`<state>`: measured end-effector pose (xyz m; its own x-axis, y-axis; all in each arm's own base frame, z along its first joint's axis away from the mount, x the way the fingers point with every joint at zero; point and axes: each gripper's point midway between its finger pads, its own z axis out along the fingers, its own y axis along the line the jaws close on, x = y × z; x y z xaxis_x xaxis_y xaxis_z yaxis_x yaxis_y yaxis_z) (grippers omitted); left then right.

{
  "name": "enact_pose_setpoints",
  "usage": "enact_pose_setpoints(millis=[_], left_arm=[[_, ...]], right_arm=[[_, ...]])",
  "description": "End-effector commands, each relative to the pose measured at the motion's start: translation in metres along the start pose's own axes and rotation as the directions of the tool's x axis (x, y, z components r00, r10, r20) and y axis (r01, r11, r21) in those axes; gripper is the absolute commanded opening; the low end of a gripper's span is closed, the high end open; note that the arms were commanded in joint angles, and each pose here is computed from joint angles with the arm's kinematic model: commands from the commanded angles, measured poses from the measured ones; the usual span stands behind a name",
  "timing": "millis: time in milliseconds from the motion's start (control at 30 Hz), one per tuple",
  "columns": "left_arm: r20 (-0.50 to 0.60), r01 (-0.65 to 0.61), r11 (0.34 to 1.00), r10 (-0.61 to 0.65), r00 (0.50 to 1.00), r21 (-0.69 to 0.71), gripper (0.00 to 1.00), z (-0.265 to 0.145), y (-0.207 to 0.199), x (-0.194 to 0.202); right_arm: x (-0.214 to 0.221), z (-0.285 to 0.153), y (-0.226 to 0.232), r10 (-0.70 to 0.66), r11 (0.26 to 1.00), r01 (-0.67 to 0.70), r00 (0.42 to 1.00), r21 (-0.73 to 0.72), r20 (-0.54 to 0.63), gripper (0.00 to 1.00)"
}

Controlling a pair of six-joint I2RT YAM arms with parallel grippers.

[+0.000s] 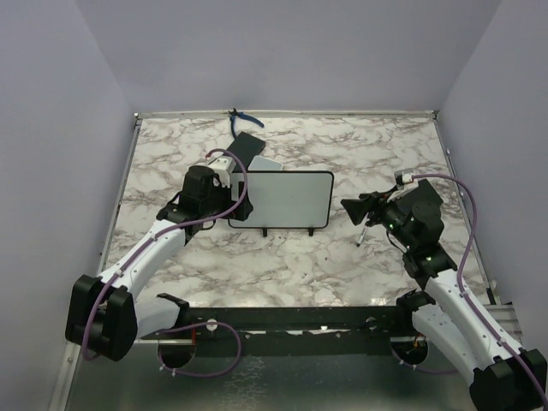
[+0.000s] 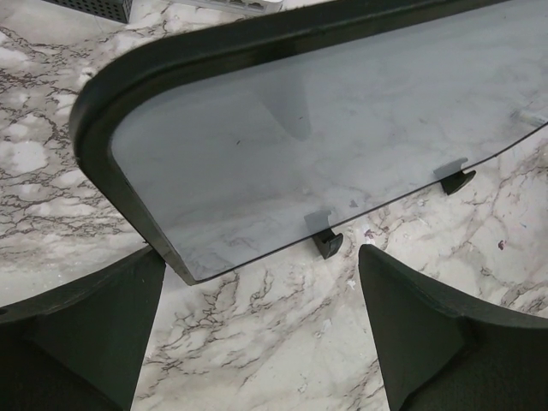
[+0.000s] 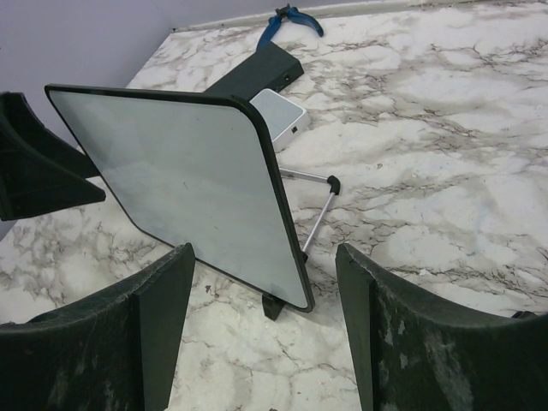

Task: Write a sentence on the whiteboard
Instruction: Move the whiteboard stand to the center of the board.

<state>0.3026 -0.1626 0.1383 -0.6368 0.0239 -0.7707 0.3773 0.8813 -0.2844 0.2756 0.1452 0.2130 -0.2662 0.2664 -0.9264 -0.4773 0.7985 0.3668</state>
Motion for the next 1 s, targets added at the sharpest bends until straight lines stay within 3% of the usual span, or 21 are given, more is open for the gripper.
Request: enact_pose_setpoints(millis=[0, 700, 833, 967], left_arm=[[0.026, -0.035, 0.997, 0.033, 0.999, 0.074, 0.94, 0.000, -0.013, -0.011], [-0.002, -0.022, 0.984, 0.022, 1.000, 0.178, 0.95, 0.006, -0.032, -0.001], [0.041, 0.003, 0.998, -0.006, 0.999, 0.063, 0.98, -0.003, -0.014, -0.008], [0.114, 0.042, 0.998, -0.036, 0.993, -0.055, 0.99, -0.021, 0.002, -0.020]], right_arm=[[0.007, -0.001, -0.003, 0.005, 1.000, -0.005, 1.000, 0.010, -0.017, 0.71], [0.009, 0.000, -0.007, 0.017, 0.999, -0.016, 1.000, 0.027, -0.024, 0.71], [0.007, -0.002, -0.038, 0.092, 0.970, -0.089, 0.996, 0.226, -0.002, 0.71], [0.022, -0.021, -0.084, 0.215, 0.830, -0.171, 0.976, 0.531, -0.021, 0.68]])
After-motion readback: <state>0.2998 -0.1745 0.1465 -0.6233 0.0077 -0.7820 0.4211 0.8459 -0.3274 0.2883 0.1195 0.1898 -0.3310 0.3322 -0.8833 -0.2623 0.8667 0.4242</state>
